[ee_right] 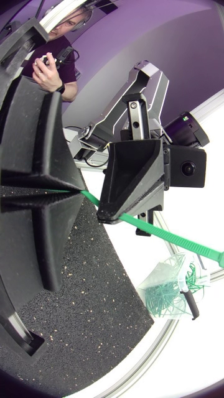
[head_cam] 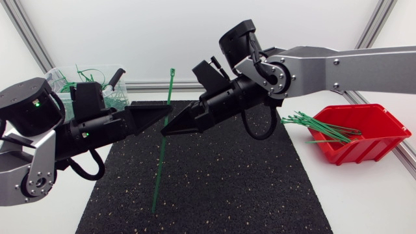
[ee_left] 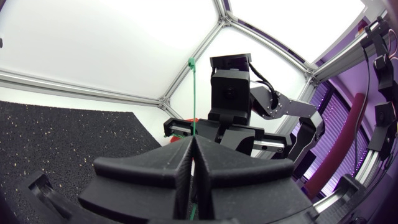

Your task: Take a green cable tie from the red box, thread the tail through the head to close it, then place it in the transparent bin on the left.

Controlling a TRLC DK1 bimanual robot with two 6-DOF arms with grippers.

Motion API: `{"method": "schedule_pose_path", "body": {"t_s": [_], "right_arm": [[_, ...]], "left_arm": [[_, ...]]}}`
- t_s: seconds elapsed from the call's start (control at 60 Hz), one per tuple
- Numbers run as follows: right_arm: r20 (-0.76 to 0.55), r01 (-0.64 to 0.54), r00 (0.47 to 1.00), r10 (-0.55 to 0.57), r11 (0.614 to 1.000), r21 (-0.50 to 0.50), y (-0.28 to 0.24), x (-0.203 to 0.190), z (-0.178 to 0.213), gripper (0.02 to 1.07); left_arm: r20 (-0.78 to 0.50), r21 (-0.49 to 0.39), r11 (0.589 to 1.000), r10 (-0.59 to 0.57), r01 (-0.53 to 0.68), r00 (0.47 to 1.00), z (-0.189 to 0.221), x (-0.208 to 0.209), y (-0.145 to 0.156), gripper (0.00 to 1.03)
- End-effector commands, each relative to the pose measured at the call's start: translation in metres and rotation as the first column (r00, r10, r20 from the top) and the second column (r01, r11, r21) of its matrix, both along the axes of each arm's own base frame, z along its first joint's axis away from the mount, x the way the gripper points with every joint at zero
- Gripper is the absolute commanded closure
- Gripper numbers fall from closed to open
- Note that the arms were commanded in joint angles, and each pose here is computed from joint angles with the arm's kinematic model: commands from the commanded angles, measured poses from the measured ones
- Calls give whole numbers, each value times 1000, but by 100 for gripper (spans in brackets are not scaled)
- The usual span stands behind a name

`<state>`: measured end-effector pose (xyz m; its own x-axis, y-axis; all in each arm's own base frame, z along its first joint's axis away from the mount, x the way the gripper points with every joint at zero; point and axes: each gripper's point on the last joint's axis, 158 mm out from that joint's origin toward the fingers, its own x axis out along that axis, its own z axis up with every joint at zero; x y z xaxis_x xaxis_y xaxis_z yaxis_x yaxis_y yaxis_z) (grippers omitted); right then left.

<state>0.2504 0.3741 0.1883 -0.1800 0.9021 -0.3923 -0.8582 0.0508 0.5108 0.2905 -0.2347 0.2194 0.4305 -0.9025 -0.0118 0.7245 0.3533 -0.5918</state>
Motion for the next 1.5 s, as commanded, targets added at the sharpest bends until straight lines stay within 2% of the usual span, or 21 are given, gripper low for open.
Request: {"method": "schedule_pose_path", "body": {"t_s": [0.0, 0.017, 0.067, 0.1, 0.133, 0.183, 0.267, 0.333, 0.417, 0.75, 0.85, 1.083, 1.483], "right_arm": [[-3, 23, 1000, -23, 1000, 9, -6, 1, 7, 101], [-2, 22, 1000, -22, 1000, 8, -6, 1, 7, 101], [-4, 23, 1000, -23, 1000, 5, -6, 1, 5, 101], [-3, 23, 1000, -23, 1000, 6, -6, 1, 5, 101], [-1, 28, 1000, -28, 1000, 0, -7, 2, 4, 101], [3, 33, 999, -33, 999, -6, -7, 2, 3, 101], [-1, 36, 999, -36, 999, -20, -8, 2, -1, 101], [-5, 31, 999, -31, 999, -37, -10, 0, -7, 101], [4, 18, 1000, -18, 997, -77, -13, -3, -18, 101], [7, -24, 1000, 26, 975, -219, -35, -18, -40, 101], [-9, -46, 999, 46, 969, -241, -39, -25, -45, 101], [-21, -73, 997, 70, 965, -250, -35, -33, -50, 101], [-60, -124, 992, 113, 964, -236, -29, -44, -58, 101]], "left_arm": [[-44, -13, 1000, 4, -5, 999, -3, 6, 4, 88], [-43, -13, 1000, 4, -5, 999, -3, 6, 5, 82], [-43, -13, 1000, -2, 1, 999, -1, 6, 6, 53], [-43, -14, 1000, -2, 1, 999, 0, 6, 7, 41], [-43, -14, 1000, 3, -3, 999, 0, 7, 9, 35], [-46, -13, 1000, 0, 0, 999, 1, 7, 9, 33], [-55, -6, 1000, -2, 1, 998, 0, 9, 10, 20], [-57, -2, 1000, -6, 6, 998, 0, 9, 10, 16], [-66, 5, 1000, -21, 22, 998, 0, 8, 11, 6], [-67, 4, 998, -65, 65, 996, 8, 10, 21, 5], [-32, 20, 993, -118, 118, 993, 10, 4, 17, 4], [-27, 55, 976, -209, 210, 977, 4, -14, 1, 4], [-42, 61, 959, -276, 278, 960, 0, -31, -13, 4]]}}
